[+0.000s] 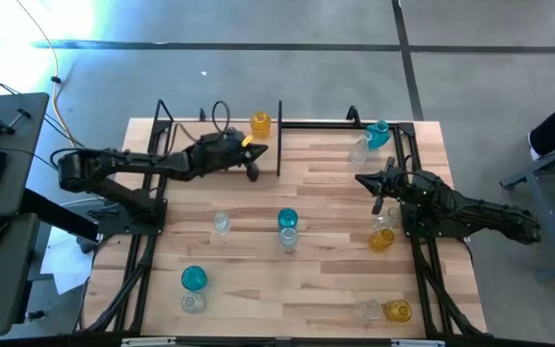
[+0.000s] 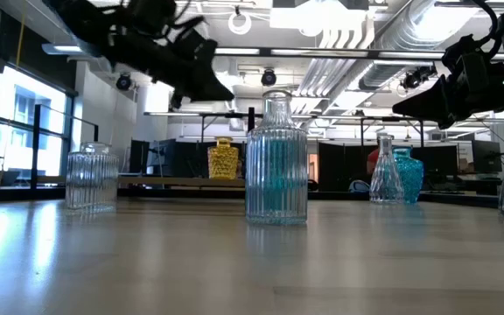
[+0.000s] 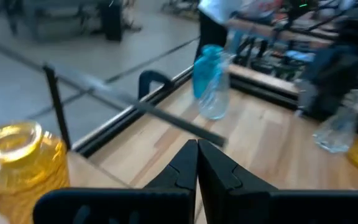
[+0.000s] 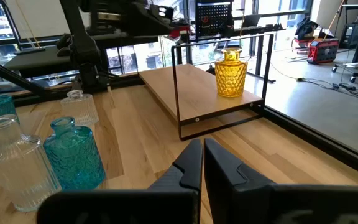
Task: Sort vases onto shelf
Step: Put the transparent vase on the shelf
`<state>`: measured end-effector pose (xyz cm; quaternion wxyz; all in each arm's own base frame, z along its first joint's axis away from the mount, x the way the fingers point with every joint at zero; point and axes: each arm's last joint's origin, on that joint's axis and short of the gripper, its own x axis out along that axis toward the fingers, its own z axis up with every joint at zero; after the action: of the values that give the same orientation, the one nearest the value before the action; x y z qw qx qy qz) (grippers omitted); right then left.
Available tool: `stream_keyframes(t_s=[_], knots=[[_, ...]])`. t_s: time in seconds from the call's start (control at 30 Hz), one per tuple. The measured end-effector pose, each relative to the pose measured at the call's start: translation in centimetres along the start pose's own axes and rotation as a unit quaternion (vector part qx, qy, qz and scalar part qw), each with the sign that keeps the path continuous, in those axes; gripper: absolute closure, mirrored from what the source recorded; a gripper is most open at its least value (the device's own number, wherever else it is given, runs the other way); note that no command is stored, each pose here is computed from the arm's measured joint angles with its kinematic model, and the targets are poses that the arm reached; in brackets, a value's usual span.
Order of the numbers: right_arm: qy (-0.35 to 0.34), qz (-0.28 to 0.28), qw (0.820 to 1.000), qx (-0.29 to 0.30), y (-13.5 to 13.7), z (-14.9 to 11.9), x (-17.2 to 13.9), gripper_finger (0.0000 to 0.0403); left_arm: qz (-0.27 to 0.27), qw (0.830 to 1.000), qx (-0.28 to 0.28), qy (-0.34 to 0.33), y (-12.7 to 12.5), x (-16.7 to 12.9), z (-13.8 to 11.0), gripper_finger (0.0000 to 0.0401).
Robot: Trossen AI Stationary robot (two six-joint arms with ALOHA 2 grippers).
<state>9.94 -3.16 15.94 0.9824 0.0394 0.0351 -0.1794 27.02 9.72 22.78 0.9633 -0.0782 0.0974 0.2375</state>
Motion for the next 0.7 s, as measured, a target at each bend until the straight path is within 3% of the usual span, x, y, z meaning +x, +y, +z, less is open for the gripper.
stream_keyframes(t_s=[0.23,0.43,0.7], knots=[[0.000,0.000,1.000,0.000,0.0,0.0,0.0,0.0402,-0.052,0.996,0.041,-0.061,-0.9,-2.0,-0.7,0.0401],[0.000,0.000,1.000,0.000,0.0,0.0,0.0,0.0402,-0.104,0.990,0.042,-0.088,-0.9,-3.0,-2.4,0.0401],[0.000,0.000,1.000,0.000,0.0,0.0,0.0,0.0402,-0.106,0.989,0.060,-0.080,-0.5,-3.2,-3.1,0.0401]])
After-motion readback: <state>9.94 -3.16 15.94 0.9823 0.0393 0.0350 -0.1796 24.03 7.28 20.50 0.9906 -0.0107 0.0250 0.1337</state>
